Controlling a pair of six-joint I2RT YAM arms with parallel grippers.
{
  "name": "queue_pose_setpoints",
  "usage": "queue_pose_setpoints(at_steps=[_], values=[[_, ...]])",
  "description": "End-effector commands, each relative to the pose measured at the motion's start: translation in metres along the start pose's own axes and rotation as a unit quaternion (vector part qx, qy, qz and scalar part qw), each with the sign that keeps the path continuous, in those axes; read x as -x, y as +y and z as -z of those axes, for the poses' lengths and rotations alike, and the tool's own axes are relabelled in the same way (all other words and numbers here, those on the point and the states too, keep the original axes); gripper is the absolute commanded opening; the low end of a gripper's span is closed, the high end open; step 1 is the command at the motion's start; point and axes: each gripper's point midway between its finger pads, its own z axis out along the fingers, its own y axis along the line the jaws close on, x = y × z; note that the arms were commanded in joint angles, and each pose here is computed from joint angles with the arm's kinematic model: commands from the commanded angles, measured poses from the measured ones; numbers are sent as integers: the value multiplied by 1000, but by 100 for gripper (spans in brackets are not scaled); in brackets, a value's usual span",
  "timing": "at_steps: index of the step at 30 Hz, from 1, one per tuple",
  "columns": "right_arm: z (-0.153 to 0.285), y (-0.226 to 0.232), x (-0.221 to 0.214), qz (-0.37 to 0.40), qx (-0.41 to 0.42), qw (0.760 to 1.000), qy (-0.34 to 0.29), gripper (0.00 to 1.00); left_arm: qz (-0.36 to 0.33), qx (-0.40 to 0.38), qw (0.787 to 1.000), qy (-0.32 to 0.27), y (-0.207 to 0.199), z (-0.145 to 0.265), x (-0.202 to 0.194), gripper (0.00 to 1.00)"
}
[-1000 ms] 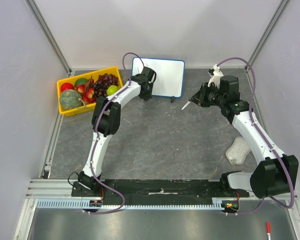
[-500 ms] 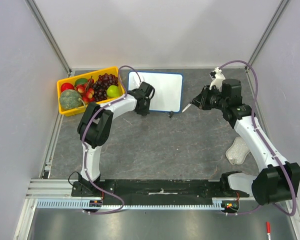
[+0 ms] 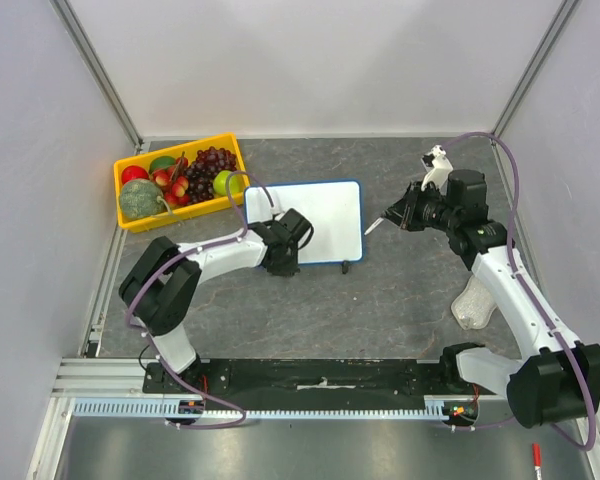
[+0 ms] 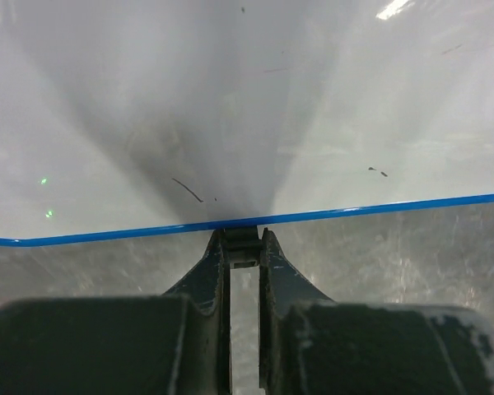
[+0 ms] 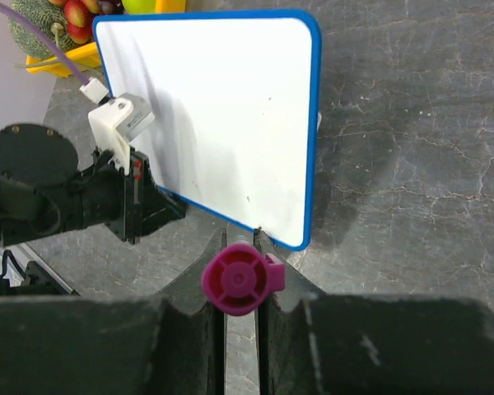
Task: Write a sentence on the whiteboard
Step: Move the whiteboard stand to the center of the board.
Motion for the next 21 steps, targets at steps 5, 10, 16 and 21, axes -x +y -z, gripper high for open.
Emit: queue_pose_setpoints(at_steps=[5, 10, 16, 21], values=[[9, 7, -2, 1, 13, 1000, -11, 0, 44, 32, 998, 39, -4, 15, -63, 2], [9, 5, -6, 3, 9, 1000, -9, 0, 34, 35, 998, 47, -14, 16, -84, 7], [8, 3, -8, 2, 6, 1000, -6, 0, 22, 26, 998, 53, -25, 19, -94, 21], [8, 2, -7, 4, 4, 1000, -7, 0, 12, 19, 999, 44, -23, 31, -91, 69]])
